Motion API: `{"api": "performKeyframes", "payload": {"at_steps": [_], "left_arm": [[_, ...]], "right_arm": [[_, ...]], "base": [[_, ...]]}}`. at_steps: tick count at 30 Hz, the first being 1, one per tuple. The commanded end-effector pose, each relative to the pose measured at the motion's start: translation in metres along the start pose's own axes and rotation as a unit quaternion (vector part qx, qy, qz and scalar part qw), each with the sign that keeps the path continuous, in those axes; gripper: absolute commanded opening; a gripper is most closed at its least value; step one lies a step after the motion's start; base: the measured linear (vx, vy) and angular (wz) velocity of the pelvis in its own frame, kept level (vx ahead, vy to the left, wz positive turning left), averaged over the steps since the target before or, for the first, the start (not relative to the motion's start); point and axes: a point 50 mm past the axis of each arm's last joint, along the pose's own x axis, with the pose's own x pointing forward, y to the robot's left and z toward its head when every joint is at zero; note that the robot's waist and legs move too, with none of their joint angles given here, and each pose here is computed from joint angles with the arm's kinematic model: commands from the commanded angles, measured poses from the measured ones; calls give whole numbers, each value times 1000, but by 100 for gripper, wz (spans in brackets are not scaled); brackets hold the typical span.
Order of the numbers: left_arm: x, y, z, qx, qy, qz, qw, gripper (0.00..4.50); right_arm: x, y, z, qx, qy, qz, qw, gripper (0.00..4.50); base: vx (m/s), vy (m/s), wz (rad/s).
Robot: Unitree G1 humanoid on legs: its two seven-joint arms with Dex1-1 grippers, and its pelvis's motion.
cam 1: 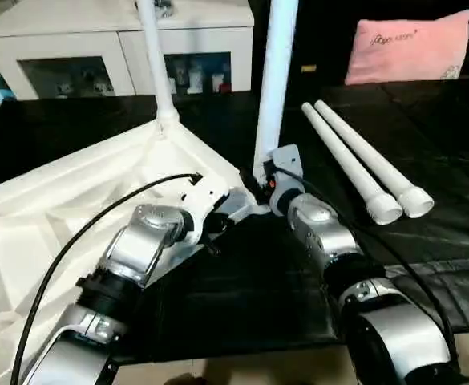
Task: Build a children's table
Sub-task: Insert table leg to table base
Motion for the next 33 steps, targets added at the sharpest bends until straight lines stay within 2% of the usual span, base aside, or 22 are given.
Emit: {"api": "performKeyframes", "payload": {"at_steps": [1,4,5,10,12,18,19,22,29,33], "left_arm": [[-7,-3,33,51,-63,-12,997,0],[-7,-2,32,52,-62,-11,997,0],[-7,-1,32,51,-62,-10,997,0],[-8,4,29,53,-57,-5,997,0],[-9,9,26,59,-53,-3,997,0],[-9,14,21,73,-40,-5,996,0],[-8,16,18,79,-34,-11,996,0],[-8,18,15,88,-28,-16,996,0],[-7,17,5,120,-20,-54,991,0],[-9,16,-3,146,-14,-94,985,0]], "right_arm": [[-11,0,-44,18,89,-5,996,342],[-12,-3,-43,14,83,-5,996,366],[-13,-4,-43,12,80,-3,997,387],[-17,-6,-40,5,60,17,998,414],[-24,-10,-38,-3,36,41,999,445],[-37,-11,-36,-17,10,82,996,445],[-47,-11,-33,-24,-5,115,993,445],[-56,-12,-30,-29,-13,135,990,445],[-80,-28,-17,-32,-41,153,987,445],[-105,-36,-5,-55,-46,201,977,445]], "base": [[0,0,0],[0,0,0],[0,0,0],[0,0,0],[0,0,0],[0,0,0],[0,0,0],[0,0,0],[0,0,0],[0,0,0]]}}
